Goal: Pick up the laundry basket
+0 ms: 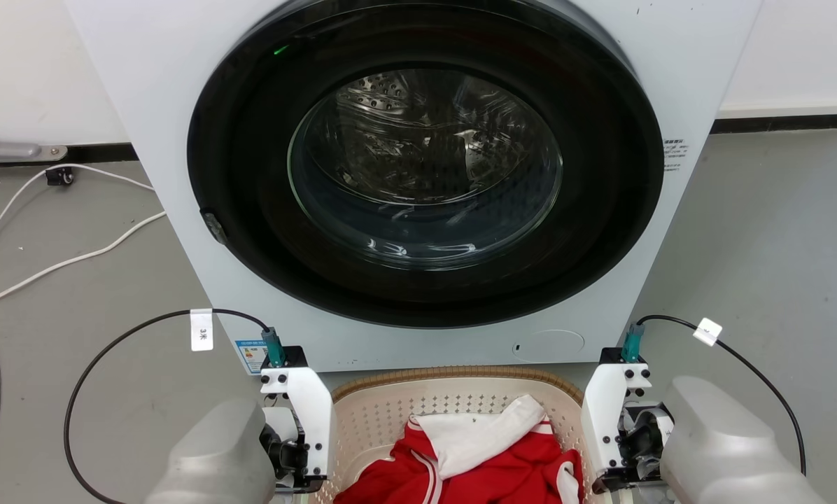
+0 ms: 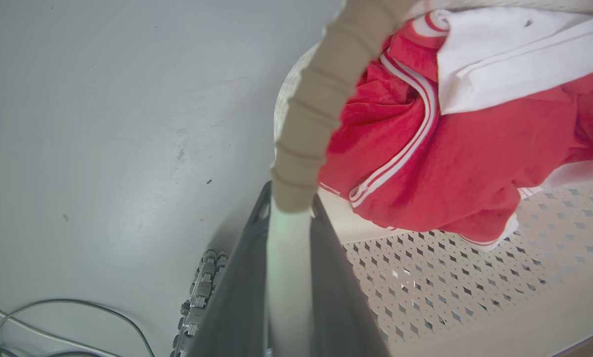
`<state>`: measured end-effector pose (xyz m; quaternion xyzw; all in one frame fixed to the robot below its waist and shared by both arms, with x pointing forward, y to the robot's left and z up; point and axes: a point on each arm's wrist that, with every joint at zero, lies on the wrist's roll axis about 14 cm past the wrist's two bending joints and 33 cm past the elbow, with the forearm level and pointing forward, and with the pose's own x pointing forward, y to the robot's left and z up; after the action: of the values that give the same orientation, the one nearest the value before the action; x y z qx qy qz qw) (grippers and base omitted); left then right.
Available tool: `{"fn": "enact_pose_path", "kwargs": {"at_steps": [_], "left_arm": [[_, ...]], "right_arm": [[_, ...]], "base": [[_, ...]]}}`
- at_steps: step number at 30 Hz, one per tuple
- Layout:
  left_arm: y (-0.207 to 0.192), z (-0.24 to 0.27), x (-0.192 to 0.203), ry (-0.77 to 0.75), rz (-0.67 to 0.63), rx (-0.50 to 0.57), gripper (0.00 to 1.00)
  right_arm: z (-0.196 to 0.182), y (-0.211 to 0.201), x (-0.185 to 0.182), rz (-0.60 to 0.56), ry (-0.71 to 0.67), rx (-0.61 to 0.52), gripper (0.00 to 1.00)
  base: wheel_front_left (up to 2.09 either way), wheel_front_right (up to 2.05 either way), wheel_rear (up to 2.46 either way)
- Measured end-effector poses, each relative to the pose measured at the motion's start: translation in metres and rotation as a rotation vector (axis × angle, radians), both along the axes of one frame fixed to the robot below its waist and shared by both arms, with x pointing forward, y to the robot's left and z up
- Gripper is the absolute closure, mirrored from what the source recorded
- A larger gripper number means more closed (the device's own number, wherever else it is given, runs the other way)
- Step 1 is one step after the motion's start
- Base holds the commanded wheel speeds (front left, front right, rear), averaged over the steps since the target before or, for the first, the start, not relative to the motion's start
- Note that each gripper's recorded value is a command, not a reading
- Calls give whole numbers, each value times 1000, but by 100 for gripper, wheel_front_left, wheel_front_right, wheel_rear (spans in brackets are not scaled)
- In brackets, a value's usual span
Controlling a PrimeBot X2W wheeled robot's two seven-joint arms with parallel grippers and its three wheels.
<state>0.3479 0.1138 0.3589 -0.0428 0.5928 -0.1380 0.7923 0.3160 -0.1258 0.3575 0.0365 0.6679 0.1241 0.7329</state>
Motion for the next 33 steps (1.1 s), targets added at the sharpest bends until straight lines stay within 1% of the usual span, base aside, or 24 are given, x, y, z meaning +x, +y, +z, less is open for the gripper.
{"fn": "enact_pose_path", "kwargs": {"at_steps": [33], "left_arm": [[0,0,0,-9,-1,-1,100]], "right_arm": [[0,0,0,-6,-7,5,100]], "base": [[0,0,0]]}}
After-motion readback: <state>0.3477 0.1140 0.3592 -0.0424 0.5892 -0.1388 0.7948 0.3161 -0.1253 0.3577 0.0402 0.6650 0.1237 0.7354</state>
